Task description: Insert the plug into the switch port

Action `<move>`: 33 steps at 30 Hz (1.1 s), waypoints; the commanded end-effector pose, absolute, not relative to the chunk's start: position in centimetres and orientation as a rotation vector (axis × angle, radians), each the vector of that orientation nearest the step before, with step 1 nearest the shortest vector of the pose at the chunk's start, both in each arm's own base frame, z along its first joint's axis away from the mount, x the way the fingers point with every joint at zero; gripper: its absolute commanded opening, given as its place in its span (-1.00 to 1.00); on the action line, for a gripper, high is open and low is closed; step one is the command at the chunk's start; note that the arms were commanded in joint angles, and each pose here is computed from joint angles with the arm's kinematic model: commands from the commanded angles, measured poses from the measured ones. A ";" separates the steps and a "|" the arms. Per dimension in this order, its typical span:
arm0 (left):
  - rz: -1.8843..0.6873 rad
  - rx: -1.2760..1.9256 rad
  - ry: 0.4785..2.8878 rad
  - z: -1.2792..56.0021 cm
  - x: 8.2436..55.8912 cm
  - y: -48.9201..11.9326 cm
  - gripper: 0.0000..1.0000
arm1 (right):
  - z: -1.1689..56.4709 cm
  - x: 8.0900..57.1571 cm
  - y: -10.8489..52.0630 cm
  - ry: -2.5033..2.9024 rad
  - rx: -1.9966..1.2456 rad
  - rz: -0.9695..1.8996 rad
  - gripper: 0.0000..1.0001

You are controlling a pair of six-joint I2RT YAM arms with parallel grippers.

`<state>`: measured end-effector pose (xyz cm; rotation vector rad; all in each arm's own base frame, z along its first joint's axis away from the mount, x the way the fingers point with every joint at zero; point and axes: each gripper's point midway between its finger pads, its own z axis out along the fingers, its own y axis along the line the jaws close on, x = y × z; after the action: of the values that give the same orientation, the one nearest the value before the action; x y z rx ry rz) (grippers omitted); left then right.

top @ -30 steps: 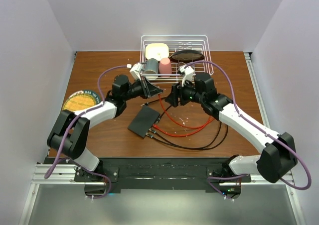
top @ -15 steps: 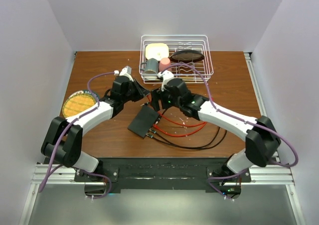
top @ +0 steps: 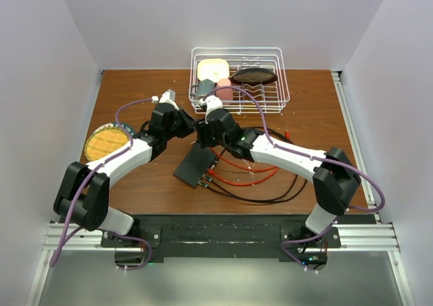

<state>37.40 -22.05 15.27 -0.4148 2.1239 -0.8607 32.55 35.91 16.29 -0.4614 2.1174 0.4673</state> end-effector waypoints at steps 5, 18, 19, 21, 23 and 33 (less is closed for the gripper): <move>-0.942 -0.390 2.039 18.0 38.1 -23.0 -1.00 | 18.2 34.6 37.0 2.043 -0.377 0.459 -0.02; -0.956 -0.381 2.043 18.0 37.9 -23.2 -1.00 | 18.7 35.4 37.6 2.007 -0.320 0.483 -0.42; -0.955 -0.381 2.044 17.9 37.9 -23.2 -1.00 | 18.9 35.4 37.6 2.004 -0.319 0.483 -0.42; -0.957 -0.377 2.044 18.0 37.9 -23.3 -1.00 | 19.0 35.6 37.4 2.000 -0.305 0.476 -0.48; -0.959 -0.374 2.043 18.1 37.9 -23.3 -1.00 | 19.0 35.6 37.3 1.997 -0.300 0.473 -0.57; -0.943 -0.340 2.046 17.8 38.1 -22.8 -0.56 | 18.8 34.9 36.3 1.998 -0.323 0.459 -1.00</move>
<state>37.39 -22.88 16.21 -0.3917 2.1009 -0.9285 34.30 36.85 15.46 -0.3731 2.0870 0.4420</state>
